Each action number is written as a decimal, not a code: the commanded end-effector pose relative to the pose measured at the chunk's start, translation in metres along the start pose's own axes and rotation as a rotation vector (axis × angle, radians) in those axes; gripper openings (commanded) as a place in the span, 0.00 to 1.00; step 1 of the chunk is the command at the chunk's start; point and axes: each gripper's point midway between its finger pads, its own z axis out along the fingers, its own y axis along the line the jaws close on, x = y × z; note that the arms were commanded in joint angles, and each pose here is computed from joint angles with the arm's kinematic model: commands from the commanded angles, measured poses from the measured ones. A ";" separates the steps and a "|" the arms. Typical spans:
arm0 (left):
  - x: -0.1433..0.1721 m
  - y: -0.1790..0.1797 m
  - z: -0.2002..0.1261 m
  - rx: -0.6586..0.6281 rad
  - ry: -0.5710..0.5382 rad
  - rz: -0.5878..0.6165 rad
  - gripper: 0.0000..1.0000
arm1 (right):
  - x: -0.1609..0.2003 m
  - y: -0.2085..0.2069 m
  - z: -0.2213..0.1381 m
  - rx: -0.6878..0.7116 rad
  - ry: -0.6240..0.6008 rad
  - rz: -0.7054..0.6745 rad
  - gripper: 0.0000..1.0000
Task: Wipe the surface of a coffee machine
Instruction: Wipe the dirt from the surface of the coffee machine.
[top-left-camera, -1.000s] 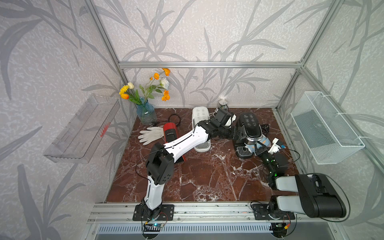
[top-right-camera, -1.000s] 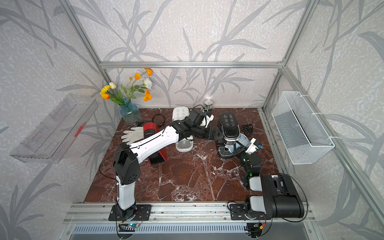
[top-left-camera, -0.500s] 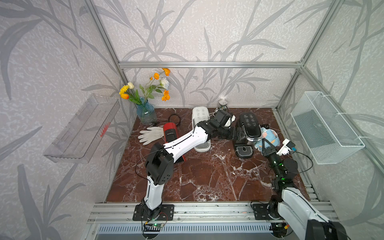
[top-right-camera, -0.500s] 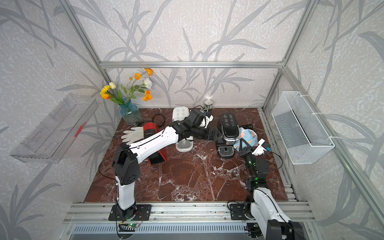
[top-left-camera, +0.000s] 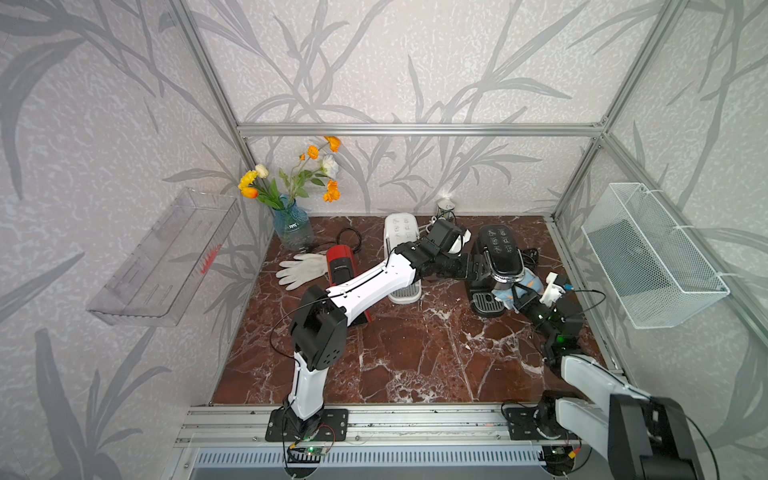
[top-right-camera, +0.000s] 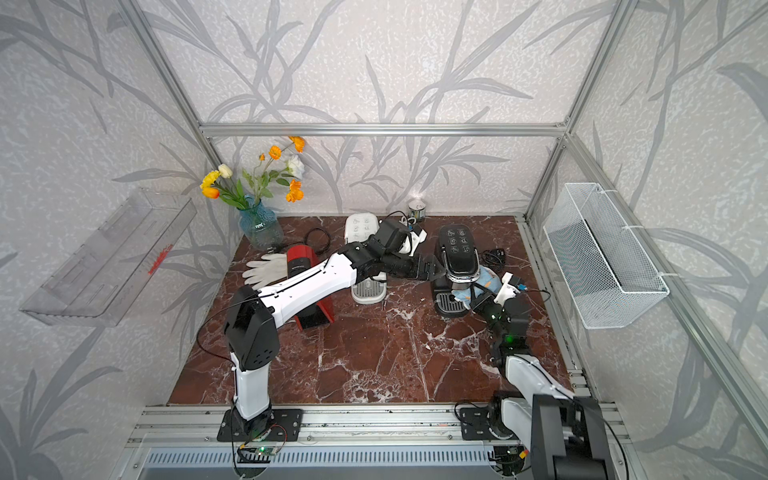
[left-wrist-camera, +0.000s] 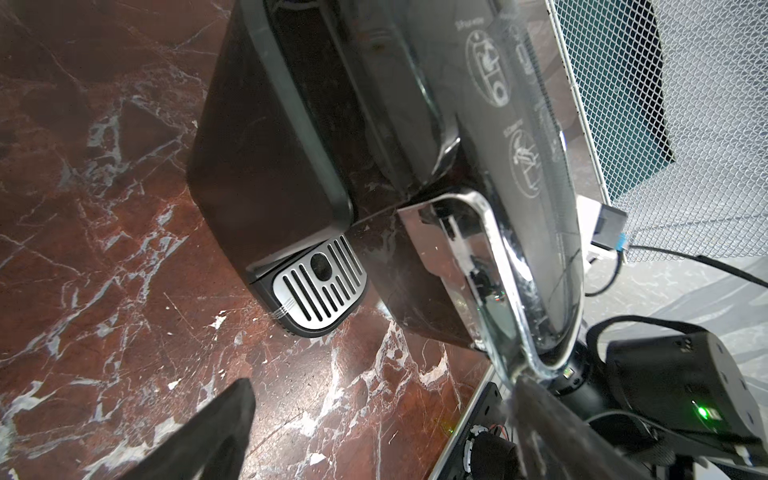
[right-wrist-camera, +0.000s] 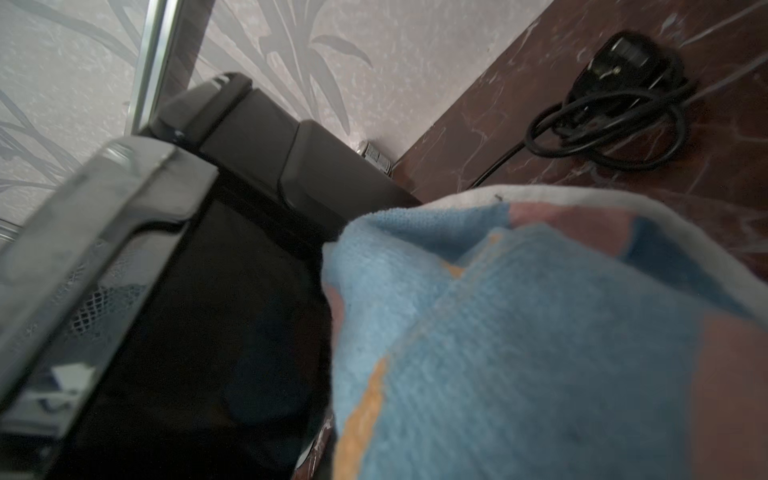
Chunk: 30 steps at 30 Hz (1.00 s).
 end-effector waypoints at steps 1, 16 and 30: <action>-0.002 -0.008 -0.002 0.026 -0.011 -0.003 0.95 | -0.003 0.024 0.016 -0.134 0.026 -0.053 0.03; -0.002 -0.006 0.003 0.021 -0.004 -0.007 0.95 | 0.088 -0.033 0.036 0.169 0.311 -0.038 0.00; 0.002 -0.004 0.005 0.025 0.010 -0.008 0.95 | 0.074 -0.048 0.003 0.277 0.279 -0.093 0.01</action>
